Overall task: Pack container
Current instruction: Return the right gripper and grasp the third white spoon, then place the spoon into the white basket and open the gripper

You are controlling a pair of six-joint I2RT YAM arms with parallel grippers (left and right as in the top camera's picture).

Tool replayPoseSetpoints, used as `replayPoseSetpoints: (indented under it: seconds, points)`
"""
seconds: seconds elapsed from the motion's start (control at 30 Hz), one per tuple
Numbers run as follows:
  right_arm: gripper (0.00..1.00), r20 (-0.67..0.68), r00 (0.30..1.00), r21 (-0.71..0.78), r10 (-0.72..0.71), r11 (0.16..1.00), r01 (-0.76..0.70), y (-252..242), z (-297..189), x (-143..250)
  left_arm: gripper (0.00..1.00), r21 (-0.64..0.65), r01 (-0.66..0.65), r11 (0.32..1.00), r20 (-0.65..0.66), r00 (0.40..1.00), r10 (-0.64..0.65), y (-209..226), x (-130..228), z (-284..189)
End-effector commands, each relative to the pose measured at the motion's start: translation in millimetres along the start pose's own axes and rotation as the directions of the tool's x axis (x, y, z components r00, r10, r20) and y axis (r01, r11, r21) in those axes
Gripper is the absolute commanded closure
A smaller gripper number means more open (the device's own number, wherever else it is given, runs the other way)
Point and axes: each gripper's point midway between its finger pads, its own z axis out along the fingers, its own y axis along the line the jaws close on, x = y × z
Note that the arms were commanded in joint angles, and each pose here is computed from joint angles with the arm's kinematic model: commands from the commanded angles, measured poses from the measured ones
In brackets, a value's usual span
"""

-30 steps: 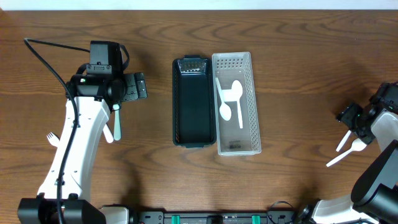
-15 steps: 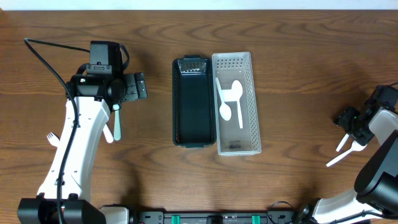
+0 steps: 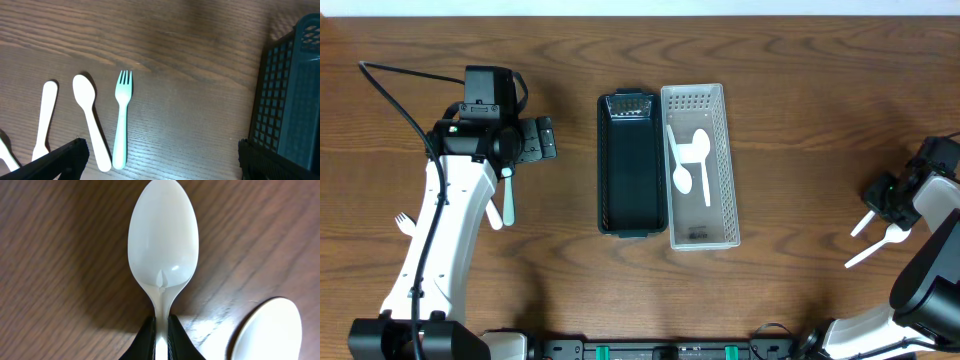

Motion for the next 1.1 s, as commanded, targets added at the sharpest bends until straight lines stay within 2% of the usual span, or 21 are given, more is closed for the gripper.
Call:
replayPoseSetpoints:
  seconds: [0.0, 0.23, 0.33, 0.47, 0.67, 0.77, 0.97, 1.07]
  points:
    - [0.99, 0.044, 0.999, -0.105, -0.030, 0.994, 0.035, 34, -25, -13, 0.02, -0.014, 0.000, 1.000, 0.012, 1.000, 0.000, 4, -6, -3]
    - [0.99, 0.213, 0.962, -0.296, -0.172, 0.927, 0.232, 129, -125, -31, 0.02, -0.014, 0.000, 1.000, 0.013, 1.000, 0.000, 4, -6, -3]
    - [0.99, 0.287, 0.923, -0.358, -0.255, 0.866, 0.350, 181, -168, -16, 0.02, -0.013, 0.000, 1.000, 0.013, 1.000, 0.000, 4, -6, -3]
    - [0.99, 0.319, 0.876, -0.416, -0.362, 0.777, 0.473, 237, -193, 25, 0.02, -0.013, 0.000, 1.000, 0.012, 1.000, 0.000, 3, -6, -3]
    - [0.99, 0.288, 0.774, -0.453, -0.563, 0.632, 0.629, 294, -190, 112, 0.02, -0.013, 0.000, 1.000, 0.013, 1.000, 0.000, 3, -6, -3]
    - [0.99, 0.250, 0.727, -0.450, -0.639, 0.588, 0.672, 307, -175, 145, 0.02, -0.013, 0.000, 1.000, 0.012, 1.000, 0.000, 3, -6, -3]
    - [0.98, 0.105, 0.662, -0.419, -0.742, 0.571, 0.706, 313, -117, 192, 0.02, -0.013, 0.000, 1.000, 0.012, 1.000, 0.000, 3, -6, -3]
    - [0.92, 0.032, 0.646, -0.396, -0.762, 0.584, 0.709, 308, -87, 204, 0.02, -0.013, 0.000, 1.000, 0.012, 1.000, 0.000, 3, -6, -3]
